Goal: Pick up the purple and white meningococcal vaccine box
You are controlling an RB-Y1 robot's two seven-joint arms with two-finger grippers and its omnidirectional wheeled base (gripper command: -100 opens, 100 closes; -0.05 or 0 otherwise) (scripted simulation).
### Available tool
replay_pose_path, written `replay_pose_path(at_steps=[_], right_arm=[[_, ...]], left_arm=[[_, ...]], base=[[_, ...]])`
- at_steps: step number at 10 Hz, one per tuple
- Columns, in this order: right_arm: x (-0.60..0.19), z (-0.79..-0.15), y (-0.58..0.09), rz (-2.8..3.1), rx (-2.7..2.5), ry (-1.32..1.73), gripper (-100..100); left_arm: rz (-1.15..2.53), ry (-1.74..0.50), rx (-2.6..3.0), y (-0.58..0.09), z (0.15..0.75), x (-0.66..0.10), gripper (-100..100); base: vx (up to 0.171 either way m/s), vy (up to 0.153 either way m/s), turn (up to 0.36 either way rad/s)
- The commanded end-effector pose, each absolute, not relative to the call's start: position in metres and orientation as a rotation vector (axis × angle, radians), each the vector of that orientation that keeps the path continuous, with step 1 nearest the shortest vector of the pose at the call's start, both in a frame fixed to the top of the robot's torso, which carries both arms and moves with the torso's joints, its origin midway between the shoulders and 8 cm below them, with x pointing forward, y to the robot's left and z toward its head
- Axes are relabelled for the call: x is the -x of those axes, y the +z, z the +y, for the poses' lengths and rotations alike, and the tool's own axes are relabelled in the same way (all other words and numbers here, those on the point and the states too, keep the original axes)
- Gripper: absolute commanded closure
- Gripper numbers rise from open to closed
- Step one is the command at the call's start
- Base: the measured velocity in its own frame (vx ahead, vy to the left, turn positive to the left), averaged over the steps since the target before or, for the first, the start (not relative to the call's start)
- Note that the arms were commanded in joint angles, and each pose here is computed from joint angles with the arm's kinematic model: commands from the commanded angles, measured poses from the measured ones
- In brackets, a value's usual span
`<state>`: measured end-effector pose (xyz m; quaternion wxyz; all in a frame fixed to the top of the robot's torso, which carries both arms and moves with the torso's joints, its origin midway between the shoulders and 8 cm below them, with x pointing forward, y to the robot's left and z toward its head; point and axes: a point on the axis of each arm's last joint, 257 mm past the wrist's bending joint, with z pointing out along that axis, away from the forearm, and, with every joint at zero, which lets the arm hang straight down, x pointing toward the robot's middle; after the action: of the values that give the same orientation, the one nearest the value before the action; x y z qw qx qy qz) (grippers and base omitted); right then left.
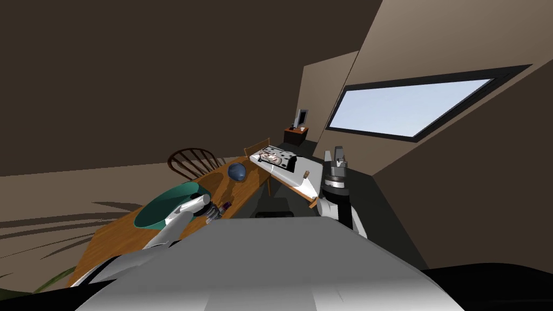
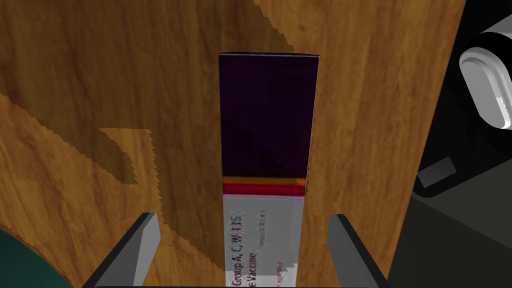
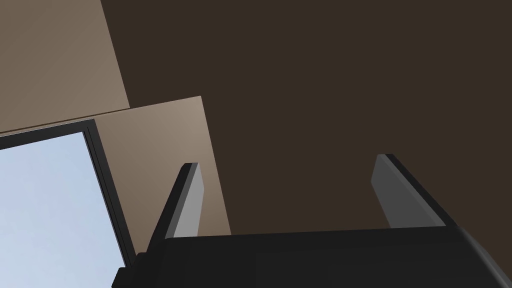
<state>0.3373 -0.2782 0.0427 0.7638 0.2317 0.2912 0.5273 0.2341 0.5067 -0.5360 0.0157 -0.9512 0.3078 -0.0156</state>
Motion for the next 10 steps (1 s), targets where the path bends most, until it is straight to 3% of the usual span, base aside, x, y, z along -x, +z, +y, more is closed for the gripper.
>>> replay_pose_path(at_steps=[1, 9, 10], right_arm=[[-0.337, -0.278, 0.043, 0.633, -0.504, 1.146, 0], [-0.337, -0.278, 0.043, 0.633, -0.504, 1.146, 0], [-0.337, -0.278, 0.043, 0.633, -0.504, 1.146, 0]], left_arm=[[0.960, -0.054, 2.961, -0.538, 0.510, -0.227, -100], [0.986, -0.035, 2.954, -0.542, 0.534, -0.177, -100], [0.990, -0.036, 2.951, -0.543, 0.535, -0.176, 100]], base=[[0.076, -0.041, 0.025], [0.078, -0.040, 0.030], [0.007, -0.004, -0.003]])
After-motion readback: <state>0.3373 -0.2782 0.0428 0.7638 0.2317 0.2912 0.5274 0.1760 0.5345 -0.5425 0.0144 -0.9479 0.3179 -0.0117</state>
